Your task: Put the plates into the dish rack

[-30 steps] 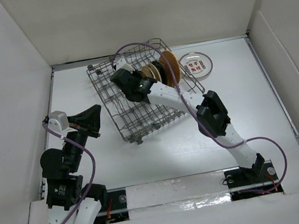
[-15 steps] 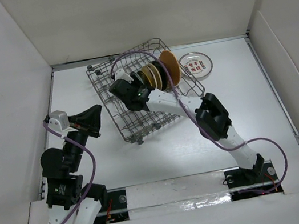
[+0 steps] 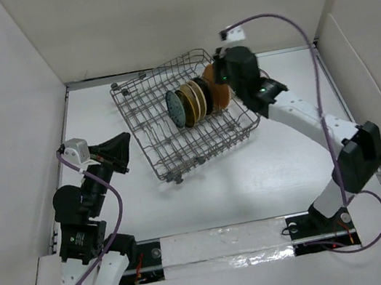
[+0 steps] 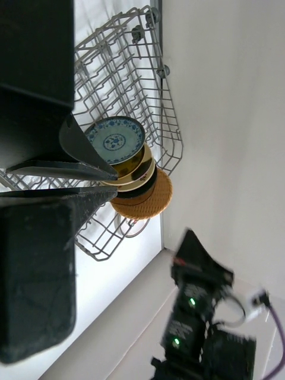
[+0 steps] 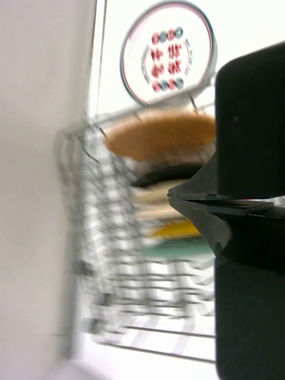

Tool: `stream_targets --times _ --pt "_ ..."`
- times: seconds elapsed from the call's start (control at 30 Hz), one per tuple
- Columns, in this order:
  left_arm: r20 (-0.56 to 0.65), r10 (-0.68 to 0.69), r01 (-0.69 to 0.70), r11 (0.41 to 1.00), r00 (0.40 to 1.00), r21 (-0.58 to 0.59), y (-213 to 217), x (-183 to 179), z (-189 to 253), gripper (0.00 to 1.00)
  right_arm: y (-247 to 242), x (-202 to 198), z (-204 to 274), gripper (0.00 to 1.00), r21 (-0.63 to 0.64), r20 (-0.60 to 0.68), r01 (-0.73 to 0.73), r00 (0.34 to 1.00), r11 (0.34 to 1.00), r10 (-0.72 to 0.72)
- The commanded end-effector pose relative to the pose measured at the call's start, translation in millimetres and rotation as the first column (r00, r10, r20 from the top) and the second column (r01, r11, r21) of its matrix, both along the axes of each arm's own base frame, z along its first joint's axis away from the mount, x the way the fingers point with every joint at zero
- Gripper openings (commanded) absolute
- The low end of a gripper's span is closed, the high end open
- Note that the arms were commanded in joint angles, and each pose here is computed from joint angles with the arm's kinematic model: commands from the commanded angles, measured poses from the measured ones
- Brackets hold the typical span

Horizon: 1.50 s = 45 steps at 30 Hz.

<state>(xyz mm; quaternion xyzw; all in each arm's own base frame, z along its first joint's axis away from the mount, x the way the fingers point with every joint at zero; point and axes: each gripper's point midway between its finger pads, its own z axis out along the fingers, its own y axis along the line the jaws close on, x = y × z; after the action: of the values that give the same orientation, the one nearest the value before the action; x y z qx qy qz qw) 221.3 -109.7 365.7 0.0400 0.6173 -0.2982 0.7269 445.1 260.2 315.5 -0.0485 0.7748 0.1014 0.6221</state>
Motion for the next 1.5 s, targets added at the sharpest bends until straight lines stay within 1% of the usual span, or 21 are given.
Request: stream_targets --times 0.0,0.07,0.1,0.13,0.17,0.2,0.27,0.3,0.33,0.37,0.4,0.43,0.53,0.67,0.8,0.9,0.97,1.1,1.23,1.4,1.47 --pt "0.039 -0.008 0.008 1.0 0.999 -0.005 -2.0 0.4 10.2 0.07 -55.2 27.1 30.2 0.0 0.283 0.093 0.041 0.993 0.958 -0.07" --pt "0.023 -0.01 0.01 1.0 1.0 0.003 -3.1 2.8 6.9 0.06 -87.4 34.5 27.0 0.0 0.379 0.071 0.067 0.992 0.923 -0.102" --pt "0.025 -0.023 0.023 1.0 0.999 0.004 -4.9 1.5 7.5 0.06 -126.8 47.2 11.7 0.0 0.4 0.055 0.135 0.984 0.906 -0.171" --pt "0.034 -0.04 0.039 0.999 0.999 0.004 -7.4 -0.5 9.2 0.05 -139.8 54.0 -1.6 0.0 0.409 0.03 0.147 0.984 0.9 -0.174" --pt "0.041 -0.038 0.038 0.999 0.998 0.002 -7.0 -1.3 10.3 0.04 -172.1 62.2 -20.1 0.0 0.428 -0.025 0.224 0.971 0.876 -0.236" --pt "0.035 -0.031 0.031 1.0 0.999 0.001 -6.0 0.0 8.3 0.04 -171.4 64.9 -33.9 0.0 0.431 -0.058 0.24 0.969 0.87 -0.238" --pt "0.023 -0.009 0.009 1.0 1.0 0.001 -3.1 3.5 6.6 0.01 -209.0 78.9 -71.9 0.0 0.431 -0.136 0.328 0.945 0.84 -0.299" --pt "0.017 -0.015 0.015 1.0 1.0 0.005 -4.3 3.8 5.1 0.0 -218.2 84.0 -80.8 0.04 0.448 -0.147 0.347 0.938 0.824 -0.315" --pt "0.021 -0.033 0.033 0.999 0.999 0.008 -7.0 2.2 6.0 0.0 -237.3 87.7 -93.9 0.19 0.446 -0.169 0.388 0.922 0.807 -0.349" --pt "0.027 -0.038 0.038 0.999 0.999 0.007 -7.6 1.1 7.1 0.0 -245.3 93.0 -115.9 0.28 0.434 -0.208 0.419 0.908 0.798 -0.364" --pt "0.03 -0.032 0.032 0.999 0.999 0.003 -6.7 1.5 7.6 0.0 -252.5 95.2 -127.2 0.45 0.435 -0.236 0.446 0.895 0.782 -0.379" --pt "0.026 -0.02 0.02 1.0 0.999 0.002 -5.0 3.3 6.3 0.0 -259.1 96.7 -139.3 0.51 0.432 -0.263 0.468 0.883 0.771 -0.389" --pt "0.002 -0.009 0.009 1.0 1.0 0.007 -4.0 6.7 2.3 0.02 -268.2 105.2 -179.1 0.6 0.446 -0.339 0.496 0.864 0.745 -0.373" --pt "0.017 0.004 -0.004 1.0 1.0 -0.001 -1.4 6.0 4.7 0.11 -262.0 111.5 -219.2 0.61 0.482 -0.428 0.5 0.851 0.72 -0.304" --pt "0.0 0.002 -0.002 1.0 1.0 0.01 -2.5 8.5 1.6 0.14 -255.1 122.3 -245.2 0.61 0.513 -0.497 0.511 0.832 0.69 -0.247" --pt "0.006 0.005 -0.005 1.0 1.0 0.007 -2.0 8.8 1.4 0.15 -253.2 123.8 -256.1 0.54 0.532 -0.517 0.507 0.829 0.678 -0.215" --pt "-0.006 0.017 -0.016 1.0 1.0 0.013 -0.7 11.5 -0.5 0.16 -247.4 125.6 -260.0 0.37 0.55 -0.523 0.492 0.833 0.675 -0.182" --pt "0.002 0.014 -0.014 1.0 1.0 0.013 -0.2 10.6 0.5 0.16 -241.8 133.3 -267.3 0.23 0.581 -0.544 0.474 0.831 0.662 -0.118" --pt "-0.015 0.031 -0.03 0.999 0.999 0.017 2.4 14.8 -2.4 0.16 -243.1 134.8 -263.6 0.0 0.615 -0.529 0.462 0.843 0.639 -0.1" --pt "-0.015 0.028 -0.028 1.0 1.0 0.014 3.0 17.5 -3.7 0.15 -265.1 123.4 -233.6 0.0 0.635 -0.448 0.466 0.872 0.615 -0.198" --pt "-0.028 0.016 -0.015 1.0 0.999 0.019 0.6 18.6 -6.1 0.15 -284.2 121.2 -197.6 0.0 0.638 -0.379 0.473 0.88 0.607 -0.287"
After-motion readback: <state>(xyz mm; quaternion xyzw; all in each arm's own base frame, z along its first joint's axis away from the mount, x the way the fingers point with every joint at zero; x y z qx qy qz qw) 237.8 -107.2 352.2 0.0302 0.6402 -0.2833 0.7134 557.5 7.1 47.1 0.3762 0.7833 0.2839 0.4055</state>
